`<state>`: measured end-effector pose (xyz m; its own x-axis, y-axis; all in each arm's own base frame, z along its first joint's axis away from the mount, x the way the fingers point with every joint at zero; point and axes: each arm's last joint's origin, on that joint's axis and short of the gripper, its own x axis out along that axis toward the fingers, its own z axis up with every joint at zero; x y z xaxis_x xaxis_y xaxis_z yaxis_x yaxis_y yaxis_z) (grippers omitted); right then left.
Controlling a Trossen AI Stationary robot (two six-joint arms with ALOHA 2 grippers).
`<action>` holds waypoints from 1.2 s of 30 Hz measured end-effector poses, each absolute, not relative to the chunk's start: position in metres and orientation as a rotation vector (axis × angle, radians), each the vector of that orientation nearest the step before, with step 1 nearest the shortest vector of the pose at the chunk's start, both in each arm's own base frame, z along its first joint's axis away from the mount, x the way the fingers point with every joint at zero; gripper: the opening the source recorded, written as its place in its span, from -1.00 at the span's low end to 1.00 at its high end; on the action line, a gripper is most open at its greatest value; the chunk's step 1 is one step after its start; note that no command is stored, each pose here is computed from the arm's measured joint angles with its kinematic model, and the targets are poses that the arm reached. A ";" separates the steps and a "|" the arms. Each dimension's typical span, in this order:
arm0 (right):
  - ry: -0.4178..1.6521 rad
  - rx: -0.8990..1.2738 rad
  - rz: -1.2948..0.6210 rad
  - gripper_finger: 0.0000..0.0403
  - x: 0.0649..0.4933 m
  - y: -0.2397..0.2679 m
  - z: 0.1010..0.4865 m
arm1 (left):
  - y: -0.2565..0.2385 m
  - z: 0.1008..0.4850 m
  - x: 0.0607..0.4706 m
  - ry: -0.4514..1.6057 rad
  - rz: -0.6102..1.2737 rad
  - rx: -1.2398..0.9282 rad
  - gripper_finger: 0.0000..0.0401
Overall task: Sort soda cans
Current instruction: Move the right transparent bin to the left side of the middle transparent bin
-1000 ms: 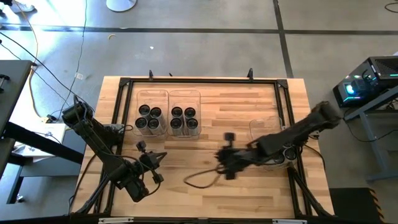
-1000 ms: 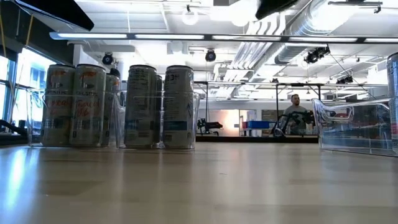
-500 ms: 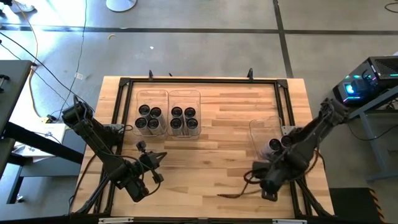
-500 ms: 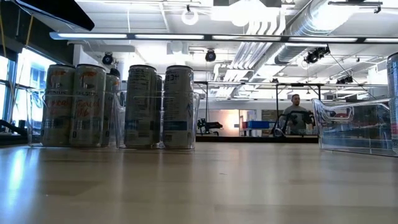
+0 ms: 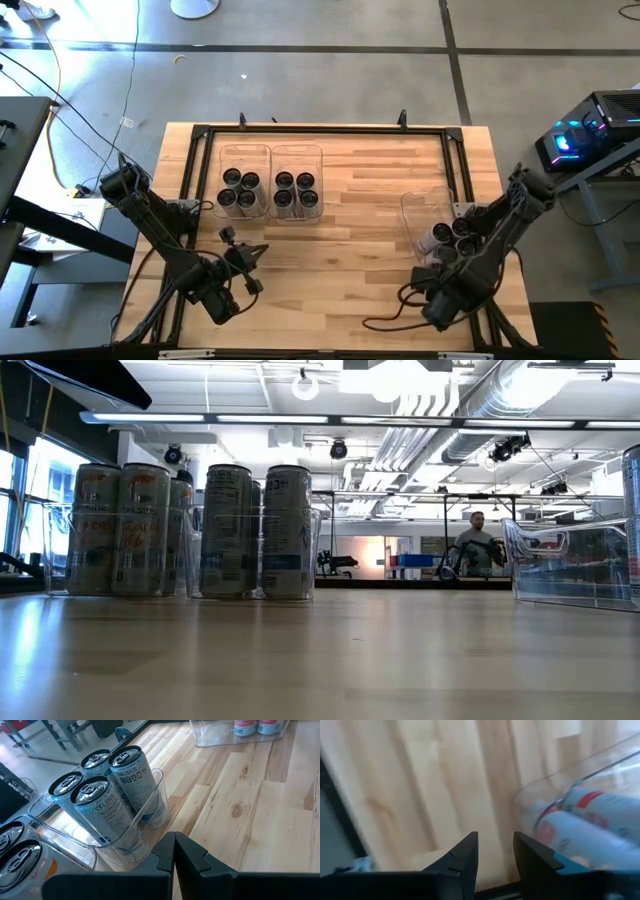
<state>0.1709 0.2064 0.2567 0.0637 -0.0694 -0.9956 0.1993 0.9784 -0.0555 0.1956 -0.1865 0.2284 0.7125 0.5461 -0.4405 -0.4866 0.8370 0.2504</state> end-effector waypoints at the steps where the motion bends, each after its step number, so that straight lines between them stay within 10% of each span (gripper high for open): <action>1: 1.495 0.074 -0.205 -0.42 0.172 0.205 0.255 | -0.186 0.228 0.196 0.525 0.574 0.119 -1.00; 20: 1.637 -0.078 -0.247 -0.44 0.190 0.188 0.239 | -0.187 0.228 0.196 0.537 0.569 0.108 -1.00; 36: 1.694 -0.062 -0.182 -0.95 0.208 0.179 0.231 | -0.187 0.228 0.196 0.540 0.567 0.110 -1.00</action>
